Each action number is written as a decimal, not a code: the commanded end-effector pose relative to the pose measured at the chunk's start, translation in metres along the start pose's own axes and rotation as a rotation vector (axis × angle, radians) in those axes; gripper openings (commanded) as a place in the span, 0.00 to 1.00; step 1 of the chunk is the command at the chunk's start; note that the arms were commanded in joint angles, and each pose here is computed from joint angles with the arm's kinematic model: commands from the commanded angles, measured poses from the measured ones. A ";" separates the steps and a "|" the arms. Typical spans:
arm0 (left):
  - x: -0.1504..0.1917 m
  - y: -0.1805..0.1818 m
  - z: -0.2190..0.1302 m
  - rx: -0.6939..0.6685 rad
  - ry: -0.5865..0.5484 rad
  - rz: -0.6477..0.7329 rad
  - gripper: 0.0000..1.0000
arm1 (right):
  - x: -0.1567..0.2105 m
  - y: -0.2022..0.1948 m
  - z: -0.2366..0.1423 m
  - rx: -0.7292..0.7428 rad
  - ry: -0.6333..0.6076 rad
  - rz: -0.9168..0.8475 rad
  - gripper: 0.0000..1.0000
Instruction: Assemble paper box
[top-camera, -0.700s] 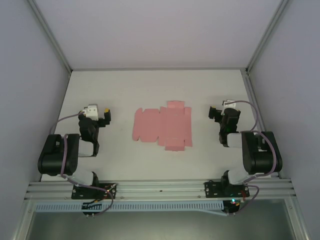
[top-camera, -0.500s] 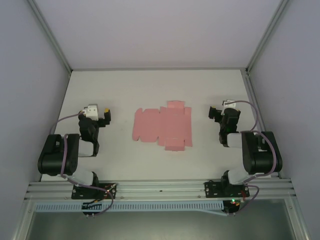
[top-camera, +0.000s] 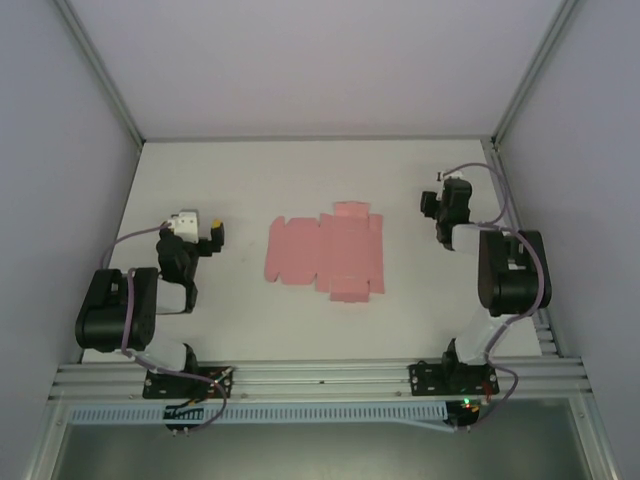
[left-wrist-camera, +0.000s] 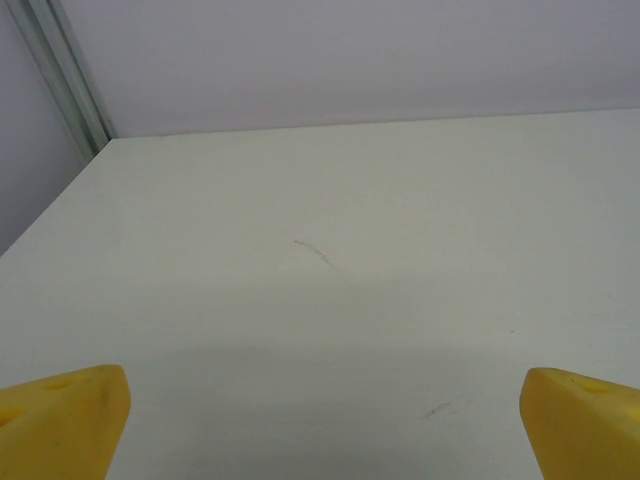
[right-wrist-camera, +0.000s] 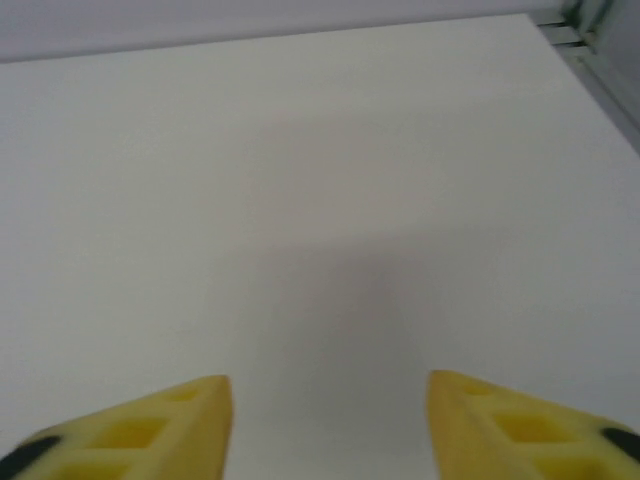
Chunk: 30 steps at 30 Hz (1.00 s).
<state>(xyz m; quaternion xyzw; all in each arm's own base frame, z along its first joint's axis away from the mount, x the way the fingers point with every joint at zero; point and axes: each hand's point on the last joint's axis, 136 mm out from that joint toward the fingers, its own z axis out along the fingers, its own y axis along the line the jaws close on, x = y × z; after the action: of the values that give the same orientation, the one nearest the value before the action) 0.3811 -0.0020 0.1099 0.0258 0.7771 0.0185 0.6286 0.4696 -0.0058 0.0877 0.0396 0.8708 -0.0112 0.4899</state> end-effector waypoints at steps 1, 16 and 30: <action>-0.005 0.000 0.002 0.009 -0.017 0.015 1.00 | 0.022 -0.003 -0.033 -0.020 -0.018 0.005 0.72; -0.082 -0.028 -0.027 0.054 0.038 -0.221 1.00 | -0.060 0.029 -0.119 -0.080 -0.258 -0.001 0.95; -0.020 -0.133 -0.041 0.296 0.449 -0.392 1.00 | 0.009 0.181 -0.119 -0.338 0.023 -0.030 1.00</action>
<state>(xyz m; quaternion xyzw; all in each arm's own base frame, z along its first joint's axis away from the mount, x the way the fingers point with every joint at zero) 0.3515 -0.1276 0.1535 -0.0222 0.8517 -0.1989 0.4843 0.3816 0.1636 0.1637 -0.0670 0.8456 0.1275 0.5140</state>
